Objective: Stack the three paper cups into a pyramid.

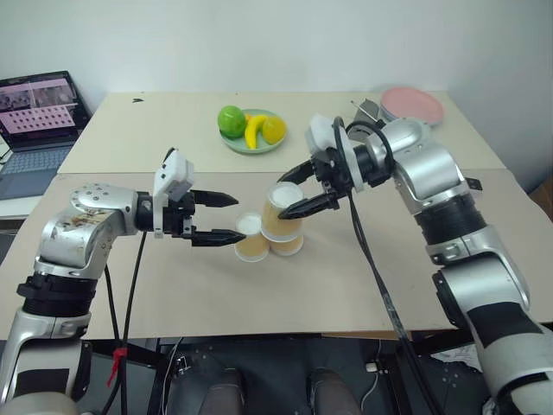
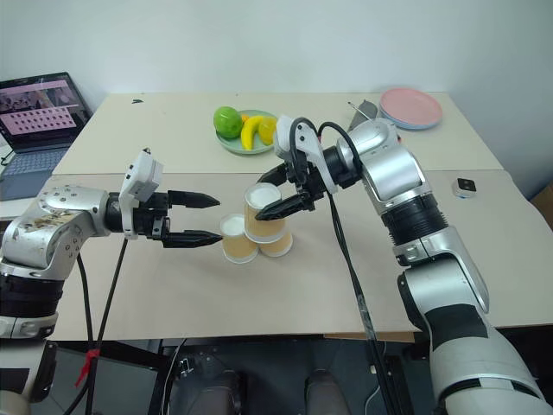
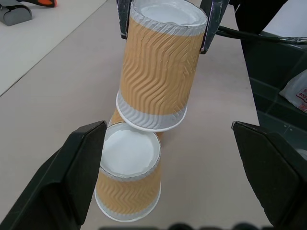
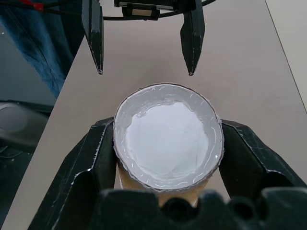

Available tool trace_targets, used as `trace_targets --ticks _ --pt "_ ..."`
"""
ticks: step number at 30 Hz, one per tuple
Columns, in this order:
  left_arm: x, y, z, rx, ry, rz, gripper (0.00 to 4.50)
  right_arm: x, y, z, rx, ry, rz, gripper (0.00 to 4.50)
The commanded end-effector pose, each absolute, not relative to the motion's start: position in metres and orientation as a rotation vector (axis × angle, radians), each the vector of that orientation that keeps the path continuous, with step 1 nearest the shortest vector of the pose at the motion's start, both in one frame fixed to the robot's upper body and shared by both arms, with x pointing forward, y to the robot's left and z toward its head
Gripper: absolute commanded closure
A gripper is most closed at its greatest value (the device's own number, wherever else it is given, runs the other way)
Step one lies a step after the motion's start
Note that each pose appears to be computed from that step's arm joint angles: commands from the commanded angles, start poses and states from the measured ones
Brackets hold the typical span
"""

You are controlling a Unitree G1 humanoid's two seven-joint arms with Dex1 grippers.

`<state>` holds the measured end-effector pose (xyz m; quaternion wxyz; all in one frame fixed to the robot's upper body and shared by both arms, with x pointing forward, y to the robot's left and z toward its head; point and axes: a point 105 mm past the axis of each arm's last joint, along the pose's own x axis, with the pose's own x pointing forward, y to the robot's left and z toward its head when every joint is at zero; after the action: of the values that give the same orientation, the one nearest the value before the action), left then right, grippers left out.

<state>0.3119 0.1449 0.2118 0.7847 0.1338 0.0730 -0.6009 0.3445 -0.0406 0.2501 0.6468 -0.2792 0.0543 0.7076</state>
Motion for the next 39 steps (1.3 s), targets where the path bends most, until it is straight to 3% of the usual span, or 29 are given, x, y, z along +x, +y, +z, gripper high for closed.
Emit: trace_targets --ticks 1,39 --pt "0.308 0.145 0.223 0.319 0.118 -1.296 0.00 0.340 -0.038 0.265 -0.682 0.068 1.628 1.75" --pt "0.312 0.140 0.226 0.295 0.117 -1.295 0.00 0.332 -0.033 0.293 -0.817 -0.009 1.675 1.75"
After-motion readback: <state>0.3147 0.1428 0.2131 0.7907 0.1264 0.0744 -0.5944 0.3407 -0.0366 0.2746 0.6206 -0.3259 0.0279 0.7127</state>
